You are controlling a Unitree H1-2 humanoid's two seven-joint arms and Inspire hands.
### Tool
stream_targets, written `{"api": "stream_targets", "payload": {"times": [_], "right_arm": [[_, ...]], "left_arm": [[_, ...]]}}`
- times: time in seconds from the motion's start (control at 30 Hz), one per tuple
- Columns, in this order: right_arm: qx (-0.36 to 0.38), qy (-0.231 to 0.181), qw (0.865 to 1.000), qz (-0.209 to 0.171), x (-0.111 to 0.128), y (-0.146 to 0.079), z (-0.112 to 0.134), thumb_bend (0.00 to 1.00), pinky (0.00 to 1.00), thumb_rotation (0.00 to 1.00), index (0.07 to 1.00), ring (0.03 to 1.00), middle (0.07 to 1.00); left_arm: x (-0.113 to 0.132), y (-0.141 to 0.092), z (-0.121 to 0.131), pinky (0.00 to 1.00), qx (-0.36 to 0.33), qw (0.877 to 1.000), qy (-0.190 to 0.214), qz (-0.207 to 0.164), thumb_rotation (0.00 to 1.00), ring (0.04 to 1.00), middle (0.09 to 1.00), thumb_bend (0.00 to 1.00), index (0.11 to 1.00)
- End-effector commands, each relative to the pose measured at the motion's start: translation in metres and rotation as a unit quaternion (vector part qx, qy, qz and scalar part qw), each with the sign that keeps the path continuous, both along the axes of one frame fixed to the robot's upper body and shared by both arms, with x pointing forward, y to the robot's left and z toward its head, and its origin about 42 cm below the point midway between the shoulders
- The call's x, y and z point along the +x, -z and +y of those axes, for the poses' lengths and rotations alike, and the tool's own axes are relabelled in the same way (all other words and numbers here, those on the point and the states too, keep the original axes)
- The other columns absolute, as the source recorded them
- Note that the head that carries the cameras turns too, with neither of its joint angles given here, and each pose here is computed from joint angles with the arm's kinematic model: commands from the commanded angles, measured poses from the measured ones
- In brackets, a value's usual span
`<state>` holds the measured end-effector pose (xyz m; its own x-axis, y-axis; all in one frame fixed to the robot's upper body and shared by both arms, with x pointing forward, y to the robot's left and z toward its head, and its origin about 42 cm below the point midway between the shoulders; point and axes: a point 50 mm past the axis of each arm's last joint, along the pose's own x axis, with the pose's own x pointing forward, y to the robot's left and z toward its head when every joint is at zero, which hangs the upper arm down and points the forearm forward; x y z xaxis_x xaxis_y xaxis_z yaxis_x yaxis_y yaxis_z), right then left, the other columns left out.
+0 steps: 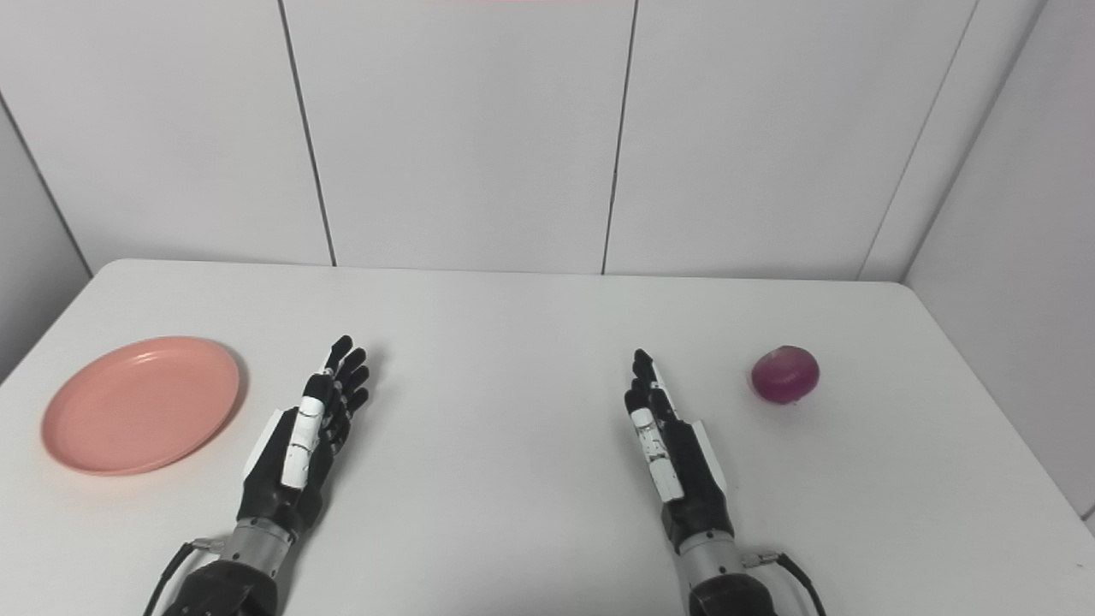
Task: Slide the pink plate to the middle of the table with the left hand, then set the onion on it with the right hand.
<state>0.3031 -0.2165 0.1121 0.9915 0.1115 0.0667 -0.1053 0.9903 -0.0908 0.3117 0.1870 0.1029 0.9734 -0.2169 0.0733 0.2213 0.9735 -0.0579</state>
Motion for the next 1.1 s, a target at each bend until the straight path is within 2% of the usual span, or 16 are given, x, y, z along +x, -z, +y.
{"api": "stream_targets", "payload": {"times": [0.0,0.1,0.23,0.4,0.6,0.73,0.83,1.07], "right_arm": [[0.006,-0.004,1.000,-0.027,0.003,-0.005,-0.005,0.66,1.00,0.95,1.000,1.000,1.000],[0.017,-0.008,1.000,-0.024,0.001,-0.007,-0.011,0.60,1.00,0.94,1.000,1.000,1.000],[0.013,-0.011,0.999,-0.030,-0.001,-0.006,-0.019,0.52,1.00,0.98,1.000,1.000,1.000],[0.036,-0.015,0.999,-0.027,0.004,0.004,-0.024,0.56,1.00,0.97,1.000,1.000,1.000],[0.021,-0.006,0.999,-0.029,0.001,0.010,-0.034,0.57,1.00,0.94,1.000,1.000,1.000],[0.020,-0.010,1.000,-0.018,0.000,0.014,-0.038,0.57,1.00,0.96,1.000,1.000,1.000],[0.022,-0.010,1.000,-0.016,0.001,0.018,-0.039,0.55,1.00,0.96,1.000,1.000,1.000],[0.016,-0.008,1.000,-0.016,0.004,0.025,-0.043,0.52,1.00,0.97,1.000,1.000,1.000]], "left_arm": [[-0.009,0.018,-0.009,1.00,-0.007,1.000,-0.006,0.021,1.00,1.000,1.000,0.72,1.000],[-0.010,0.018,-0.020,1.00,-0.013,1.000,-0.016,0.018,1.00,1.000,1.000,0.69,1.000],[-0.011,0.018,-0.033,1.00,-0.003,0.999,-0.033,0.013,1.00,1.000,1.000,0.67,1.000],[-0.011,0.017,-0.041,1.00,0.028,0.999,-0.035,0.013,1.00,1.000,1.000,0.69,1.000],[-0.010,0.015,-0.045,1.00,0.042,0.999,-0.031,0.011,1.00,1.000,1.000,0.70,1.000],[-0.008,0.015,-0.046,1.00,0.041,0.998,-0.051,0.006,1.00,1.000,1.000,0.72,1.000],[-0.001,0.009,-0.044,1.00,0.022,0.998,-0.064,-0.015,1.00,1.000,1.000,0.73,1.000],[0.012,-0.012,-0.030,1.00,0.018,0.997,-0.051,-0.050,1.00,1.000,1.000,0.69,1.000]]}}
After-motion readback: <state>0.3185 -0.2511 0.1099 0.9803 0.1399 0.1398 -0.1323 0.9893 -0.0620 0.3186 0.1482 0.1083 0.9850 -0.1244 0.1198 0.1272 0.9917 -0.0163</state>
